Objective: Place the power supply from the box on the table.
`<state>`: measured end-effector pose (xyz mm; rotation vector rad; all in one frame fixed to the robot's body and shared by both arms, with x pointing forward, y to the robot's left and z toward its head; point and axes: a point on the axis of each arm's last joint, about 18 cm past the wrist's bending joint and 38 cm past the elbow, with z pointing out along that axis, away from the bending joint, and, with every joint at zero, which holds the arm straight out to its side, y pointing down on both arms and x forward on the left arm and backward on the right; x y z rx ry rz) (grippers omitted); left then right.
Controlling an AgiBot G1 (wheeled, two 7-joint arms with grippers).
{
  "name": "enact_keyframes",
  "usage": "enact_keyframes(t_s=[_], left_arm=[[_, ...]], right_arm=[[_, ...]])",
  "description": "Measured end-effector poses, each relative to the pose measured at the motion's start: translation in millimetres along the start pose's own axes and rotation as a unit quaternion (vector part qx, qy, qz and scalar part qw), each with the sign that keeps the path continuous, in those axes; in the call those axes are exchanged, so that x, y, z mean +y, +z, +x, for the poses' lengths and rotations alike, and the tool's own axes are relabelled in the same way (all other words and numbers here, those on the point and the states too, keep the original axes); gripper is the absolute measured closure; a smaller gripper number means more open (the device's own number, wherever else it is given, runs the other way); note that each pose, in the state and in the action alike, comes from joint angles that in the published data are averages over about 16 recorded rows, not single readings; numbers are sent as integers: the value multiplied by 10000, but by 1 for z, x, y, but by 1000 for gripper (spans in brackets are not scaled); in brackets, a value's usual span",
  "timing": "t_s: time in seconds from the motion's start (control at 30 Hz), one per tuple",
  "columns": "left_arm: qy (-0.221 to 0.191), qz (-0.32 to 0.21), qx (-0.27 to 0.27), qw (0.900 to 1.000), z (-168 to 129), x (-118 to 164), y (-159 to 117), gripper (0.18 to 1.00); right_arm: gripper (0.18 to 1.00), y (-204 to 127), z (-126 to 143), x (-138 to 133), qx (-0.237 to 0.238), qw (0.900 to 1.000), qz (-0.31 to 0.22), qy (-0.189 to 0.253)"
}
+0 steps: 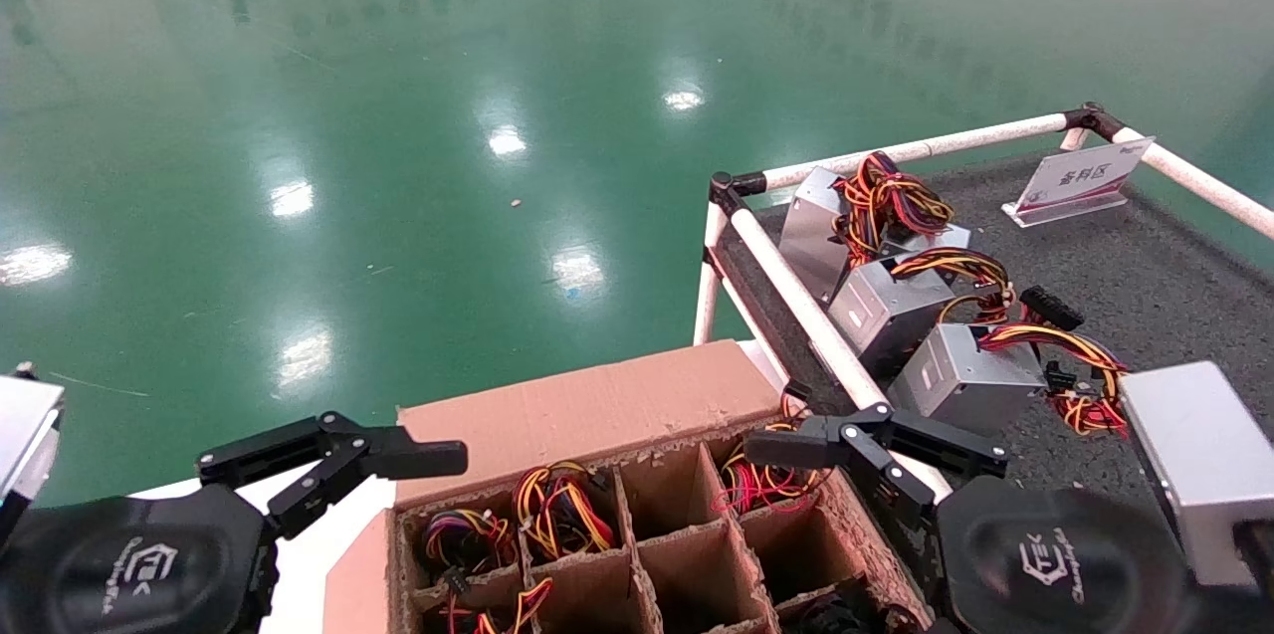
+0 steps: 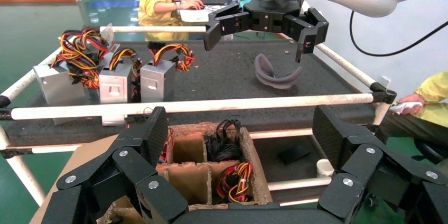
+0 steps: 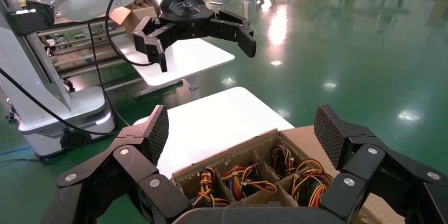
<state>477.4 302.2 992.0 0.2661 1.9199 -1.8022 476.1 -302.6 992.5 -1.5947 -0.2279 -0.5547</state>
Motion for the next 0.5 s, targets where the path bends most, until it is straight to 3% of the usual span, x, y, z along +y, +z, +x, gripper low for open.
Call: enact_keyframes(t_s=[0.5], left_arm=[[0, 0, 0, 10000, 0, 0, 0, 184]], right_arm=[[179, 0, 0, 0, 1, 10000, 0, 0]])
